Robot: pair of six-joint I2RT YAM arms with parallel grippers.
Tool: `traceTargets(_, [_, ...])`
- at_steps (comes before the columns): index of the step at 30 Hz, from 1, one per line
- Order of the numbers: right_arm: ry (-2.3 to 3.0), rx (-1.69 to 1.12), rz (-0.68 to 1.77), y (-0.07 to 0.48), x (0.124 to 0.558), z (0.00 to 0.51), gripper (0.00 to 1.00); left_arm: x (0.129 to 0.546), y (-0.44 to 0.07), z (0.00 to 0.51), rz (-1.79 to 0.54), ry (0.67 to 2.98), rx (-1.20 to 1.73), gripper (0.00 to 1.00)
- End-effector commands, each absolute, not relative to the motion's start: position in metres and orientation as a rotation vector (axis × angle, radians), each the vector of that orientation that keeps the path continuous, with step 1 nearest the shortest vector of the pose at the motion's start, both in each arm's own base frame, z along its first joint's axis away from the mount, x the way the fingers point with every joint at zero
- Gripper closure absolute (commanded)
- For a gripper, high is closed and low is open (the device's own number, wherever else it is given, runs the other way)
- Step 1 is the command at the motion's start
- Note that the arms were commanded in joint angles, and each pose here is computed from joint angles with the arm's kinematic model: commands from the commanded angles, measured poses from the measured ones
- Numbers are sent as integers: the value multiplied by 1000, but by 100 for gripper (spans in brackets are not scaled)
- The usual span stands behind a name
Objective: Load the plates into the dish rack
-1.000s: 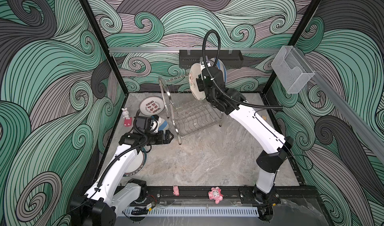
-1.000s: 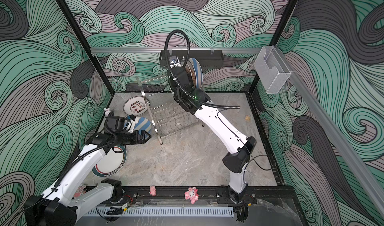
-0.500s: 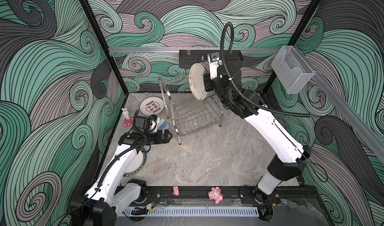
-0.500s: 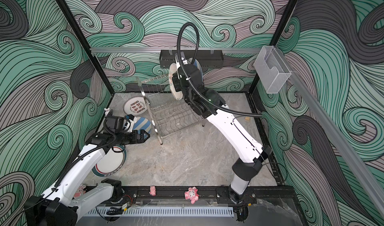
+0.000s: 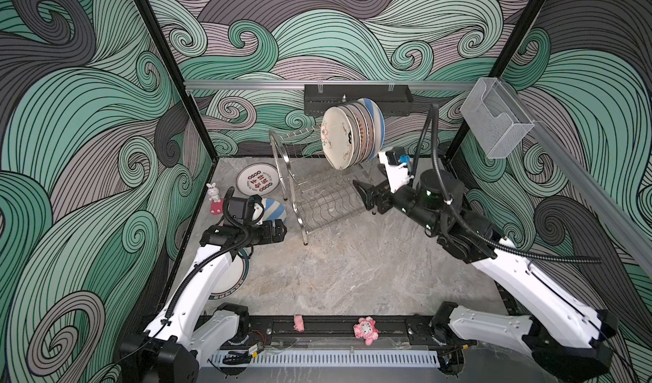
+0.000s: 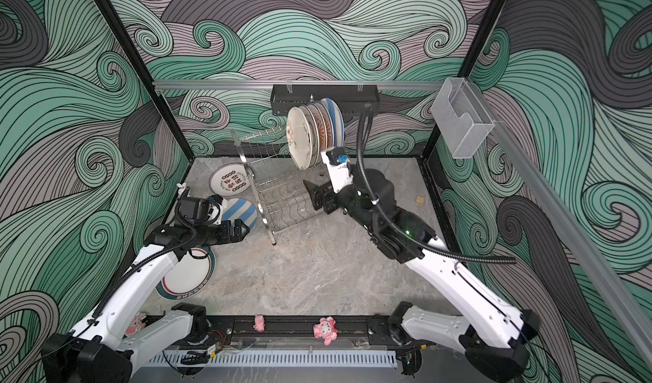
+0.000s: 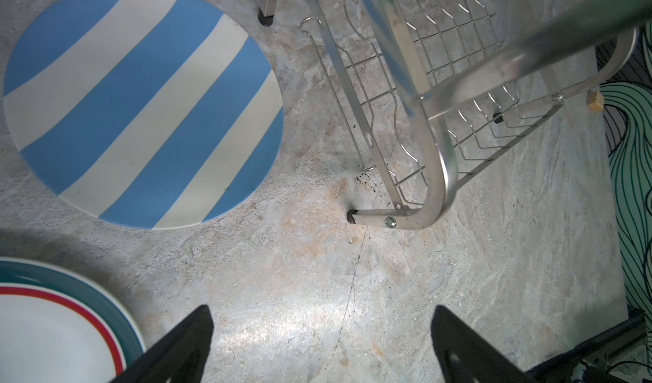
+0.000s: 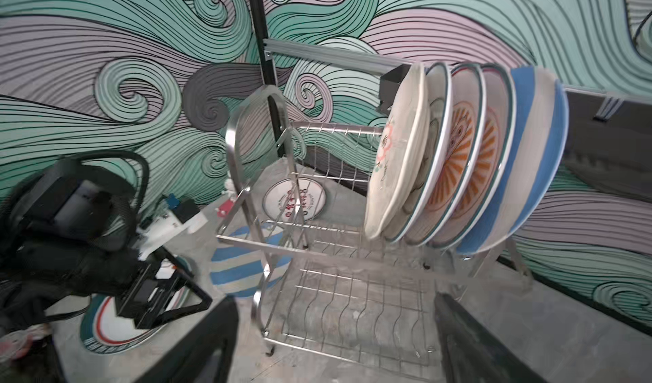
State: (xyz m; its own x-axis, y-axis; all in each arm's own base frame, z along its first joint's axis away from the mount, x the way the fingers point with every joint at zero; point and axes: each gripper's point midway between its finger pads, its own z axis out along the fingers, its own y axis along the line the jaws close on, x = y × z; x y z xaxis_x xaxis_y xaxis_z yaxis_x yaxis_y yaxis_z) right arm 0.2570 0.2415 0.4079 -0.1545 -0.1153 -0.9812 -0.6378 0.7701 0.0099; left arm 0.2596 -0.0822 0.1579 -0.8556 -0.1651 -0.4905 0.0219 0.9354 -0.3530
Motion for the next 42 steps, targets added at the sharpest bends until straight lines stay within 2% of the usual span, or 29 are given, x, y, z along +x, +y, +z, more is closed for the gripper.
traceTargets(1, [1643,-619,673,238,225,392,1,250,-67,156,-406,2577,-223,1])
traceTargets(5, [1682,-576,743,225,207,348,0,249,-68,155,-444,2555,-298,2])
traceTargets(13, [1824,-554,827,219,189,278,0,241,-44,141,-315,2526,-489,1])
traceTargets(28, [1858,-594,862,230,189,240,0,227,-11,79,-60,2591,-691,1])
traceTargets(42, [1916,-625,886,233,183,219,0,219,-27,46,-126,2744,-707,1])
